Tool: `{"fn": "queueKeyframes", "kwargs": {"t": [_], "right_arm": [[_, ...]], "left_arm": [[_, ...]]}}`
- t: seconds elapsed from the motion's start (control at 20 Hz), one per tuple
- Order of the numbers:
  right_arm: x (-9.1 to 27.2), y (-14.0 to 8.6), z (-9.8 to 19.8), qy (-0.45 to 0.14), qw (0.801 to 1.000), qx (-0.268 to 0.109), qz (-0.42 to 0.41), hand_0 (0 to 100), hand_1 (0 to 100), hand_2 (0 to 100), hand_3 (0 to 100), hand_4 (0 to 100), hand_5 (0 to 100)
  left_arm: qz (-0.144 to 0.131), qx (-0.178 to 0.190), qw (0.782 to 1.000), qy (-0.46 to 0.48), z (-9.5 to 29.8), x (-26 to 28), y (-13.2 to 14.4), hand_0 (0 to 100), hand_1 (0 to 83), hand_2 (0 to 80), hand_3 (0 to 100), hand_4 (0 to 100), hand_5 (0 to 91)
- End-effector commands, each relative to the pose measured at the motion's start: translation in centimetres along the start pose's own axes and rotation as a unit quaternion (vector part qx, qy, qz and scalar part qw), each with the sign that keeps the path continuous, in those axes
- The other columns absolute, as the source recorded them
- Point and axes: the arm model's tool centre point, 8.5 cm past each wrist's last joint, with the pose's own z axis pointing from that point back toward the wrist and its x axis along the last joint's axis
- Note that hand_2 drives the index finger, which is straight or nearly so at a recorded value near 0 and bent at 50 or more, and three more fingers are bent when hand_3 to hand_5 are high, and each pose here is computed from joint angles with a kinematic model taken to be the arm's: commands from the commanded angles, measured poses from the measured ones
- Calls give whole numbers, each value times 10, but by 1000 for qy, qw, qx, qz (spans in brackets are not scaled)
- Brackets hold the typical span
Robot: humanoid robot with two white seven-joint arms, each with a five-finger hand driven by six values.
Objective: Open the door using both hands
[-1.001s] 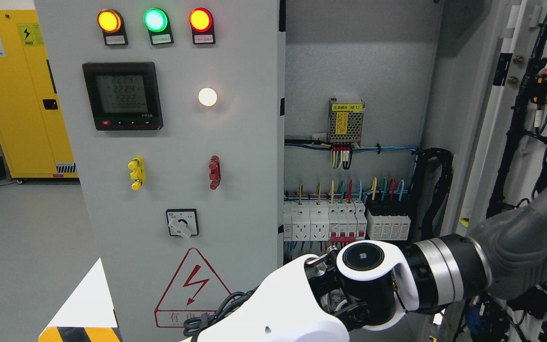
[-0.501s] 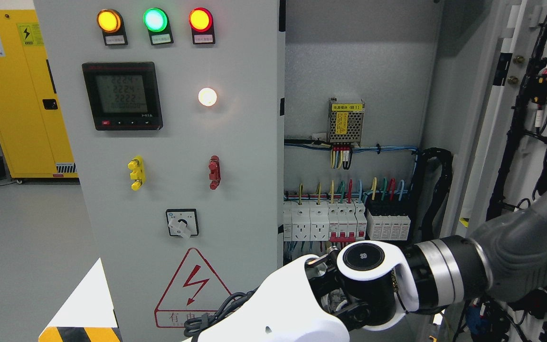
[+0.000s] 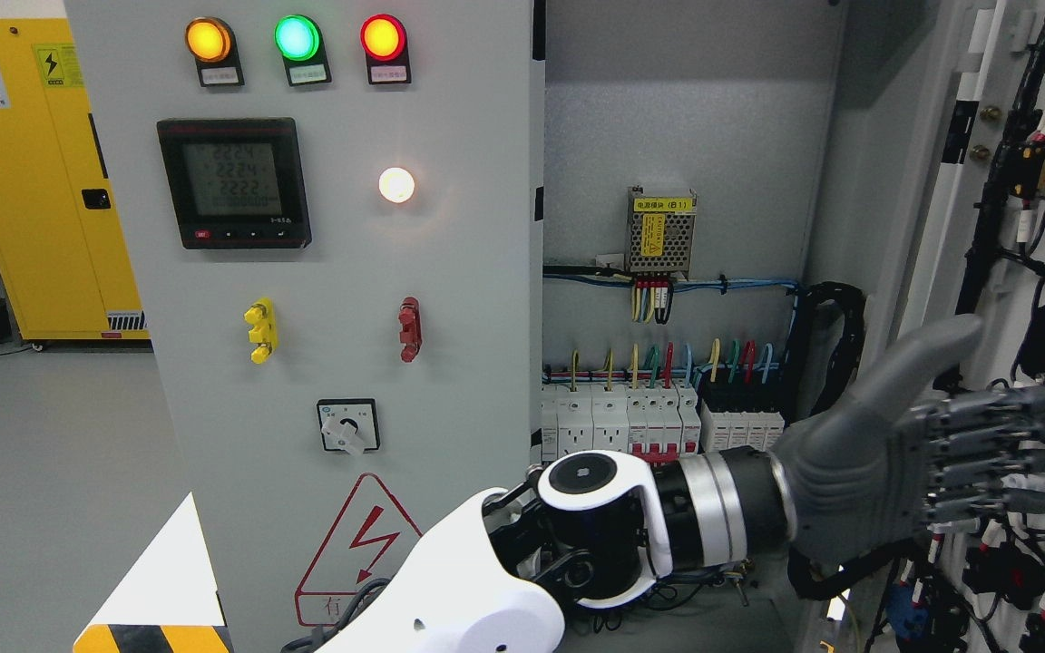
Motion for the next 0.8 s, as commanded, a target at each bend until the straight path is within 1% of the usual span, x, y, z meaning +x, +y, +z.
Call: {"fn": "queueKeyframes", "kwargs": {"t": [0.0, 0.1, 0.2, 0.35, 0.45, 0.5, 0.6, 0.65, 0.75], "right_arm": [[2, -20, 1, -2, 1000, -15, 0, 213, 77, 0, 0, 0, 0], [2, -20, 1, -2, 1000, -15, 0, 214, 77, 0, 0, 0, 0], [2, -20, 1, -2, 1000, -16, 0, 214, 76, 0, 0, 0, 0], [3, -20, 1, -4, 1000, -16, 1, 214, 76, 0, 0, 0, 0], [3, -20, 1, -4, 1000, -15, 1, 214, 76, 0, 0, 0, 0], [3, -20, 1, -4, 1000, -15, 1, 214, 76, 0, 0, 0, 0], [3, -20, 1, -4, 1000, -15, 1, 214, 76, 0, 0, 0, 0], [3, -20, 1, -4, 1000, -15, 1, 214, 76, 0, 0, 0, 0], [3, -20, 1, -4, 1000, -15, 1, 214, 76, 0, 0, 0, 0]], "left_arm": [[31, 128, 991, 1, 127, -35, 60, 0, 0, 0, 5, 0, 0], [61, 159, 985, 16, 155, -71, 67, 0, 0, 0, 5, 0, 0], [87, 190, 977, 30, 178, -117, 65, 0, 0, 0, 5, 0, 0], [89, 242, 965, 47, 213, -191, 51, 0, 0, 0, 5, 0, 0], [99, 263, 958, 57, 232, -226, 38, 0, 0, 0, 5, 0, 0], [108, 274, 954, 57, 242, -239, 33, 0, 0, 0, 5, 0, 0], [115, 294, 947, 54, 259, -261, 25, 0, 0, 0, 6, 0, 0], [113, 305, 944, 57, 268, -274, 20, 0, 0, 0, 6, 0, 0], [91, 324, 938, 83, 285, -298, 11, 0, 0, 0, 6, 0, 0]]}}
